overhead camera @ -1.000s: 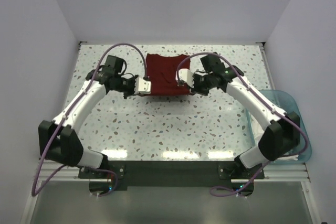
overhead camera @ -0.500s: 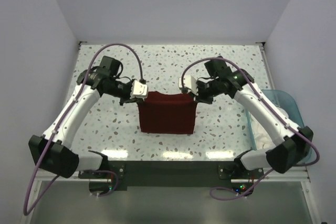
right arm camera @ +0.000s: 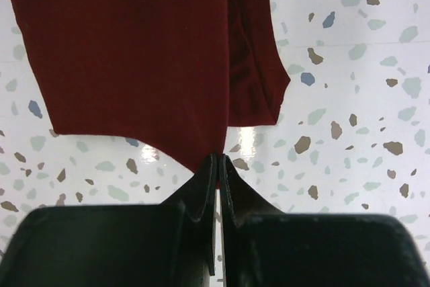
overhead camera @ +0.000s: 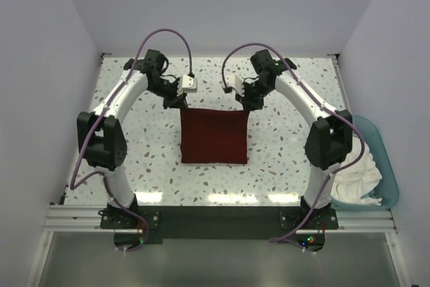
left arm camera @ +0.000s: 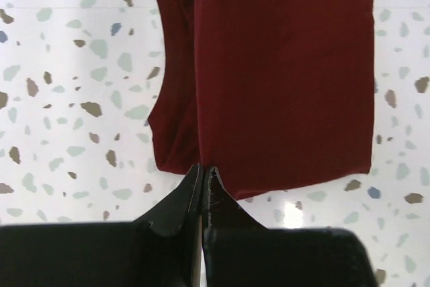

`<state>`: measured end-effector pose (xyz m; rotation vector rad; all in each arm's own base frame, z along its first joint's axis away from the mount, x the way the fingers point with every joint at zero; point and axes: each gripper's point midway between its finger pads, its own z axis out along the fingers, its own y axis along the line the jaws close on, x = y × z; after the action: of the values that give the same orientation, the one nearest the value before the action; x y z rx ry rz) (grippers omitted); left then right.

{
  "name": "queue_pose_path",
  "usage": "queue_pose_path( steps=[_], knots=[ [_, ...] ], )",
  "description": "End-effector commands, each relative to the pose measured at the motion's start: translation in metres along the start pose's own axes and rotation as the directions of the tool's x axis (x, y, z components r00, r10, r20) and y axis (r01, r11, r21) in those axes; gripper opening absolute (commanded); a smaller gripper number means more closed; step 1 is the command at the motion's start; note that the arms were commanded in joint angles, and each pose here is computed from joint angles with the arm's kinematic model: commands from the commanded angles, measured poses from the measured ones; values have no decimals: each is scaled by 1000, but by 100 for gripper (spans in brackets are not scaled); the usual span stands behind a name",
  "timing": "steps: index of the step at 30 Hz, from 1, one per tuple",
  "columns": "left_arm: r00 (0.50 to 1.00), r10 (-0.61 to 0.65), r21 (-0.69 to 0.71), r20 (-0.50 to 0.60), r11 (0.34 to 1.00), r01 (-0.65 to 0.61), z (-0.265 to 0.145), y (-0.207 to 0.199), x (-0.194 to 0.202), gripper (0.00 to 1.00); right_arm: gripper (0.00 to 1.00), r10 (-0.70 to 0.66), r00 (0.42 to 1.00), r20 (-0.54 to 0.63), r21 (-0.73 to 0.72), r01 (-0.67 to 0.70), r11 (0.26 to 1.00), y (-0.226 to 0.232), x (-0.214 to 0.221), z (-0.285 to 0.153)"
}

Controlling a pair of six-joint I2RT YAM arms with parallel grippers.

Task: Fold and stack the t-shirts
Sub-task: Fold the tshirt

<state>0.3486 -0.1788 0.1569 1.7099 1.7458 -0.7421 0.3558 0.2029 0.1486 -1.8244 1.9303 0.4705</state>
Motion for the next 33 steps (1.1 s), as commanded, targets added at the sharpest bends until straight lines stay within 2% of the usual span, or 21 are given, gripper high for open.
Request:
queue_pose_path(
  steps=[1, 6, 10, 15, 20, 25, 26, 29, 32, 33],
  knots=[
    [1000, 17, -4, 21, 1000, -17, 5, 35, 0, 0, 0, -28, 999, 25, -31, 29, 999, -14, -9, -1],
    [1000, -10, -3, 15, 1000, 10, 23, 71, 10, 0, 0, 18, 999, -27, -66, -20, 998, -42, 15, 36],
    [997, -68, 2, -28, 998, 68, 51, 89, 43, 0, 0, 44, 998, -47, -37, -45, 998, -71, 27, 59],
    [988, -145, -22, -51, 989, 144, 74, 97, 68, 0, 0, 75, 993, -92, -75, -82, 994, -68, 51, 91],
    [977, -197, 51, -78, 978, 202, 81, 60, 82, 0, 0, 90, 990, -110, -95, -100, 990, -47, 64, 104],
    [981, -180, 100, -73, 977, 187, 74, 9, 74, 0, 0, 65, 991, -116, -166, -84, 983, 7, 64, 114],
    [976, -202, 130, -83, 969, 212, 76, -10, 80, 0, 0, 58, 994, -95, -147, -72, 987, 10, 56, 106],
    [974, -218, 144, -56, 964, 224, 67, -36, 72, 0, 0, 82, 993, -87, -212, -99, 972, 47, 50, 101],
    [980, -196, 124, -34, 972, 199, 58, -47, 65, 0, 0, 124, 991, -51, -263, -133, 956, 73, 38, 78],
    [983, -180, 111, -26, 977, 182, 56, -46, 63, 8, 5, 128, 991, -45, -272, -136, 953, 80, 35, 70]
  ],
)
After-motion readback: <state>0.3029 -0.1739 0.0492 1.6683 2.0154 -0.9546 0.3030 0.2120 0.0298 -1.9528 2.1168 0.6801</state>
